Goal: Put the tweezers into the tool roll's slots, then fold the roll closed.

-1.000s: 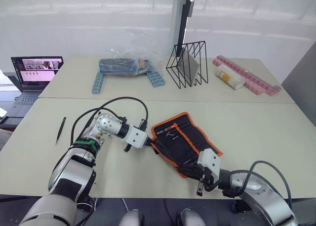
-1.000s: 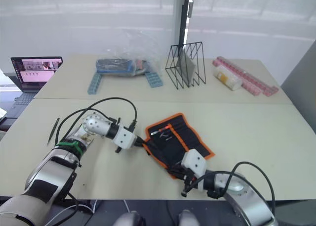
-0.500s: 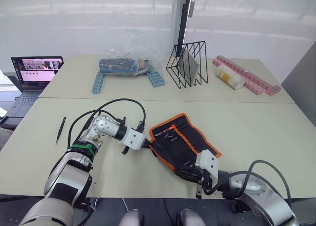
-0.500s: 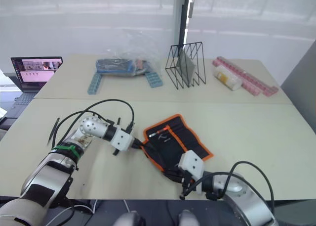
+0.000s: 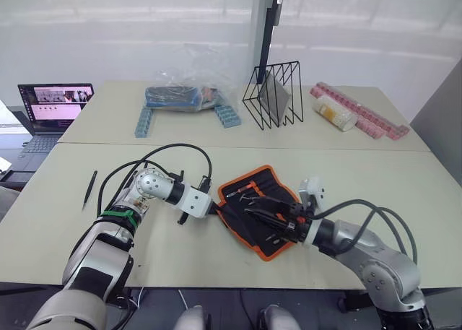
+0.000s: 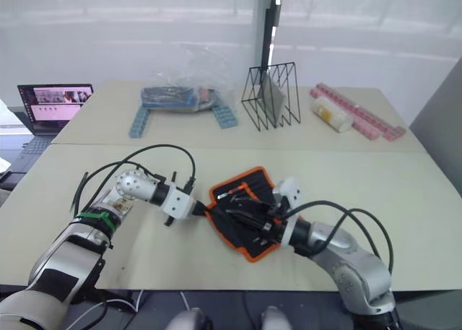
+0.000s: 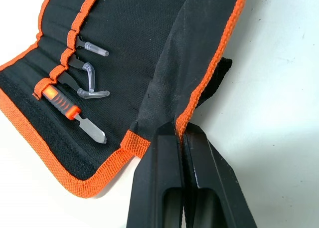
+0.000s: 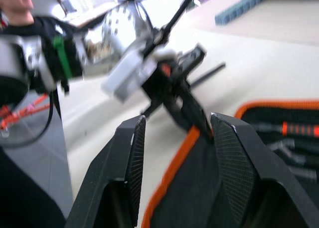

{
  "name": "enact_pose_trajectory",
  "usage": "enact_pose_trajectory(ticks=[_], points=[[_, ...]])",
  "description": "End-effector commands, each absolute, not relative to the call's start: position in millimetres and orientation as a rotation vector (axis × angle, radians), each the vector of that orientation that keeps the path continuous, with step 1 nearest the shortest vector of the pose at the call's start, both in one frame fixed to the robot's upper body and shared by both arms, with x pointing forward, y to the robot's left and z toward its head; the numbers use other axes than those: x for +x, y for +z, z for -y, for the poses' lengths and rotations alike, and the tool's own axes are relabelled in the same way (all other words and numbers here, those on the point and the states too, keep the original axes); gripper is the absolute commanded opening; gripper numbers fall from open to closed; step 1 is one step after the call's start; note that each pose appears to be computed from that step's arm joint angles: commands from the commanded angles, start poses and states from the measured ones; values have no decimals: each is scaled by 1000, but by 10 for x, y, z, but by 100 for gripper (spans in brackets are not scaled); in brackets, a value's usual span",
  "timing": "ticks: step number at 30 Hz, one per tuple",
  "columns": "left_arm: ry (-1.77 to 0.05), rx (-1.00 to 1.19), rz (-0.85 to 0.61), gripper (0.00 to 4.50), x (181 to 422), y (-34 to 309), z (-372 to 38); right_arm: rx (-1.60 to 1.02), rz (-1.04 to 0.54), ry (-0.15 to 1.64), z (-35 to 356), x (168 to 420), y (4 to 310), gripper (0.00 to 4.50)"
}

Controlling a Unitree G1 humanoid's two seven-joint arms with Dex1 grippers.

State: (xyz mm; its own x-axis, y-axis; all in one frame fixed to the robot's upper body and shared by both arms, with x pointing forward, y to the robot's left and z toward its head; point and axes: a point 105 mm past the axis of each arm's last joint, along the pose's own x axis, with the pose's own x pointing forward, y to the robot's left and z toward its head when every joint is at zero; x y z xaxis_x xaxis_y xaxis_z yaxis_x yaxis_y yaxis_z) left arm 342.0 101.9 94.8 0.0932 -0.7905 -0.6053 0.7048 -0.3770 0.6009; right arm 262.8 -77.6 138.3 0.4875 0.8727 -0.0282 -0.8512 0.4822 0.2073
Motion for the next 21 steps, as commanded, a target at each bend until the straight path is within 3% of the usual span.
enact_pose_trajectory(ticks=[1,4,19,21], points=[[-1587,1169,99,0,3420,948,-1046,143,-181,1000,725,2710,1192,98],[-1587,1171,101,0,3422,951,-1044,136,-189,1003,657,2708,1095,6],[-1594,1130,96,0,3416,964,-1016,-8,-335,991,700,2664,536,6],[-1586,1105,101,59,3419,992,-1014,-19,-349,997,695,2649,509,0]])
